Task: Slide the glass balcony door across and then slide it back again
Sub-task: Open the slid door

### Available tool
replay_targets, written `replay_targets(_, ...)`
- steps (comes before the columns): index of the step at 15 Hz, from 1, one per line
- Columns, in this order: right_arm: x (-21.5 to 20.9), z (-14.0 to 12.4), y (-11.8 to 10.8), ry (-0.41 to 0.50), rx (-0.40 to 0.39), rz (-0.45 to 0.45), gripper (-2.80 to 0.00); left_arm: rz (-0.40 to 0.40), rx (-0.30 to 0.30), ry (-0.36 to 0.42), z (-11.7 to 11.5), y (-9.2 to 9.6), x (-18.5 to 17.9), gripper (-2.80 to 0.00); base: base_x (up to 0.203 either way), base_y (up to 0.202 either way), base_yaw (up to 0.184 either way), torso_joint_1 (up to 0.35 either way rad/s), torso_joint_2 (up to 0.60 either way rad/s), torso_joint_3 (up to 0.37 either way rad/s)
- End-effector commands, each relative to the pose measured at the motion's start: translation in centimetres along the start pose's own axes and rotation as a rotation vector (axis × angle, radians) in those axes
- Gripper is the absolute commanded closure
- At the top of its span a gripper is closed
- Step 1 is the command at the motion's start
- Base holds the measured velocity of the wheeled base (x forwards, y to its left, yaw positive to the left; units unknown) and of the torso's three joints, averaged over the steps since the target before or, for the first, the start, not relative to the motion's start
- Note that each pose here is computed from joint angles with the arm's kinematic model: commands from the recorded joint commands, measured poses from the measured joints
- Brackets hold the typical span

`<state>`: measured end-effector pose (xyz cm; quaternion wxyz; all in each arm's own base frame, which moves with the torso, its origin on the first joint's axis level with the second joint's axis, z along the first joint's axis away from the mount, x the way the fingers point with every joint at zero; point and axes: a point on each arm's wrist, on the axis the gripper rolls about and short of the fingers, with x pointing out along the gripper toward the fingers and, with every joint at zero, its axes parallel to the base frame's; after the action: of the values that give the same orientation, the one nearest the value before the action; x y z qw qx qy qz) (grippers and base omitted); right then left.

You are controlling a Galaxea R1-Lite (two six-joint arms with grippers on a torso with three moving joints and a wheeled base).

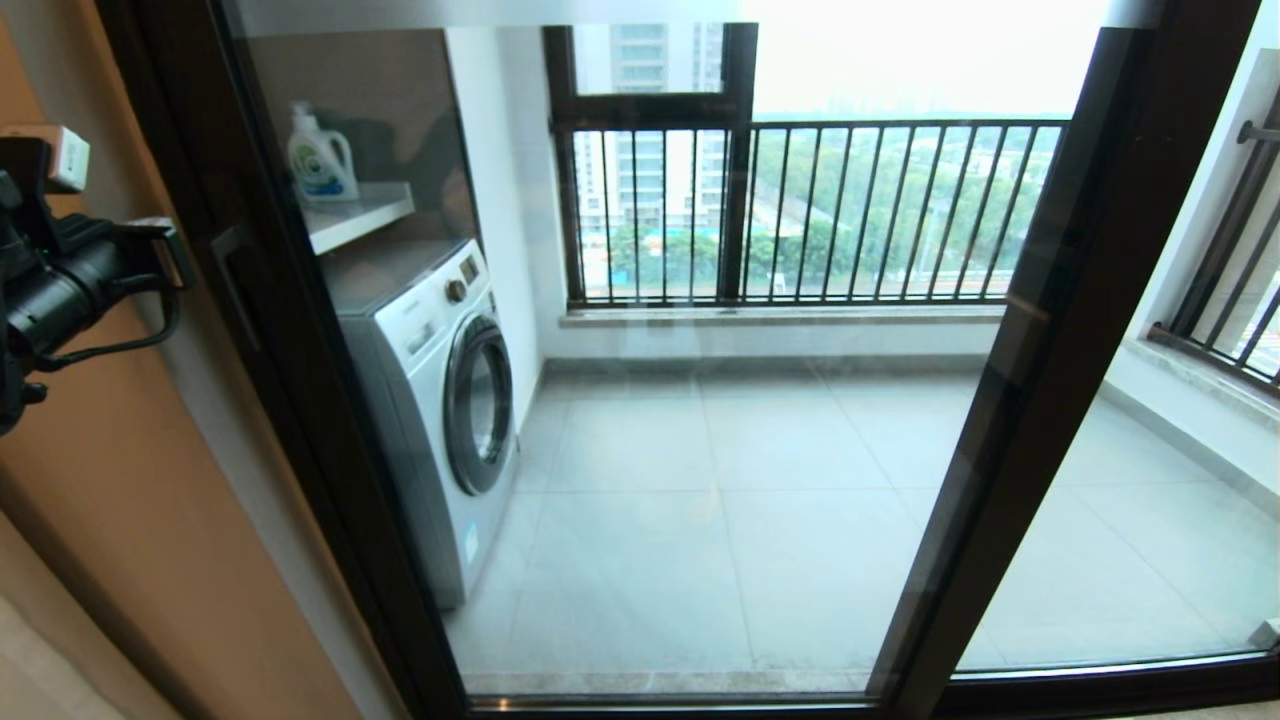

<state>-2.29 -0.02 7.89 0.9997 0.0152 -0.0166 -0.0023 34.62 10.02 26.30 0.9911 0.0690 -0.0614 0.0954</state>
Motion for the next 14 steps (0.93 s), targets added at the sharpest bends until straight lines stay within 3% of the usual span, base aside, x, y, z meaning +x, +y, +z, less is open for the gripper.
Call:
replay_targets(1, 0.1, -0.3, 0.0, 0.012, 0.000, 0.000, 0.00, 0.009, -0.001, 0.043, -2.1, 0.5, 1.1, 0.00, 0.000, 0.000, 0.000, 0.000, 0.00, 0.000)
replay_targets(10, 0.1, -0.3, 0.0, 0.012, 0.000, 0.000, 0.00, -0.021, -0.007, 0.068, -3.4, 0.2, 1.8, 0.00, 0.000, 0.000, 0.000, 0.000, 0.00, 0.000)
replay_targets(14, 0.1, -0.3, 0.0, 0.012, 0.000, 0.000, 0.00, -0.061, -0.013, 0.061, -3.1, -1.4, 1.8, 0.00, 0.000, 0.000, 0.000, 0.000, 0.00, 0.000)
